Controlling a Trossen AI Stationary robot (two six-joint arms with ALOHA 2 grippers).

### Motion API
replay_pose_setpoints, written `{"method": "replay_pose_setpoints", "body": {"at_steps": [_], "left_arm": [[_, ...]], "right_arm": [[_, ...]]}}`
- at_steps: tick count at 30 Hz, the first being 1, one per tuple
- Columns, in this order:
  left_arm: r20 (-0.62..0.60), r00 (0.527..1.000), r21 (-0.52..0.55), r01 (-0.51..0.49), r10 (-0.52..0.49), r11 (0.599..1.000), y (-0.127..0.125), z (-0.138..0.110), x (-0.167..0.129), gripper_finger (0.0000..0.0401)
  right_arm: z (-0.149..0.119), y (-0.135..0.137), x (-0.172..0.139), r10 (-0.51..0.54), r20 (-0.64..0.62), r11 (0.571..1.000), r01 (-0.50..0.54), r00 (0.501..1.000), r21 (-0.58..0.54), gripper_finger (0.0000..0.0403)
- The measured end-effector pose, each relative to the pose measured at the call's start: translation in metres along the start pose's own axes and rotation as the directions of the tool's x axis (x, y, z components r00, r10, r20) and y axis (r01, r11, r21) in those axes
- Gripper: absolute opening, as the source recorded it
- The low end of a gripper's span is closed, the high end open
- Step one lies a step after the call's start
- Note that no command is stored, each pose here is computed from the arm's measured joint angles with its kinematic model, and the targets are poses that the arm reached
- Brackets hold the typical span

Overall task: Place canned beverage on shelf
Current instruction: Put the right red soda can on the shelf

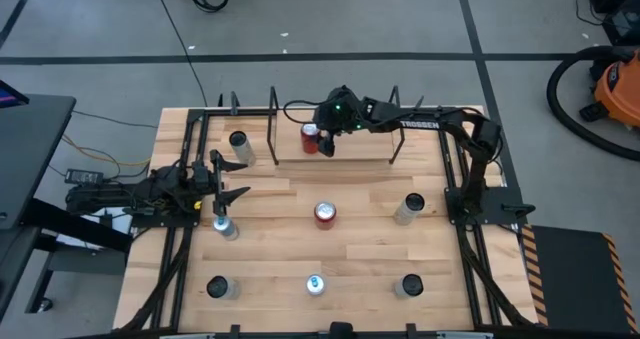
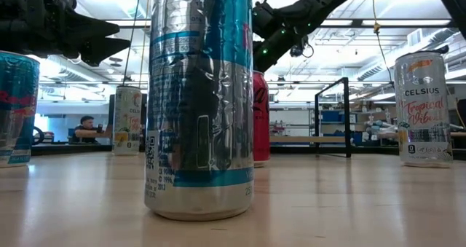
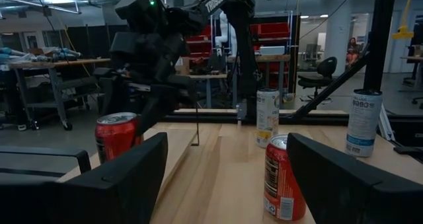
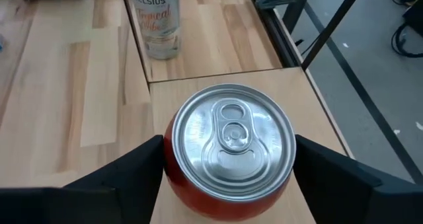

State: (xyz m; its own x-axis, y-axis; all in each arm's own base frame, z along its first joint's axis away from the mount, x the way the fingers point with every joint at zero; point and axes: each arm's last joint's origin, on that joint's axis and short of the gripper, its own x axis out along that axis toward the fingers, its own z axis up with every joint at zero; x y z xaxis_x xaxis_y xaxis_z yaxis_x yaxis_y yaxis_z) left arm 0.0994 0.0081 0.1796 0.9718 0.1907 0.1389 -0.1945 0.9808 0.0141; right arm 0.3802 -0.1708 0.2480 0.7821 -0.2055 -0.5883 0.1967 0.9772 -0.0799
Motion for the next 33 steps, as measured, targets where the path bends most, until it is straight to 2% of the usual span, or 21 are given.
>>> {"method": "replay_pose_setpoints", "body": {"at_steps": [7, 12, 21, 28, 33], "left_arm": [[0.000, 1.000, 0.000, 0.000, 0.000, 1.000, 0.000, 0.000, 0.000, 0.0316], [0.000, 1.000, 0.000, 0.000, 0.000, 1.000, 0.000, 0.000, 0.000, 0.0316], [-0.029, 1.000, 0.005, 0.000, 0.000, 1.000, 0.000, -0.003, 0.001, 0.0316], [-0.033, 0.999, 0.005, 0.001, -0.001, 1.000, 0.000, -0.003, 0.001, 0.0316], [-0.032, 0.999, 0.005, 0.000, 0.000, 1.000, 0.000, -0.003, 0.001, 0.0316]], "right_arm": [[0.005, -0.003, 0.006, -0.041, 0.079, 0.999, 0.041, 0.996, -0.004, 0.0307], [0.003, -0.008, 0.021, -0.055, 0.071, 0.999, 0.054, 0.996, 0.005, 0.0306], [0.032, -0.024, 0.017, -0.126, 0.095, 0.991, 0.129, 0.988, -0.027, 0.0307], [0.030, -0.036, 0.042, -0.122, 0.030, 0.992, 0.122, 0.992, -0.008, 0.0307], [0.041, -0.038, 0.052, -0.124, 0.014, 0.992, 0.124, 0.992, -0.027, 0.0307]]}}
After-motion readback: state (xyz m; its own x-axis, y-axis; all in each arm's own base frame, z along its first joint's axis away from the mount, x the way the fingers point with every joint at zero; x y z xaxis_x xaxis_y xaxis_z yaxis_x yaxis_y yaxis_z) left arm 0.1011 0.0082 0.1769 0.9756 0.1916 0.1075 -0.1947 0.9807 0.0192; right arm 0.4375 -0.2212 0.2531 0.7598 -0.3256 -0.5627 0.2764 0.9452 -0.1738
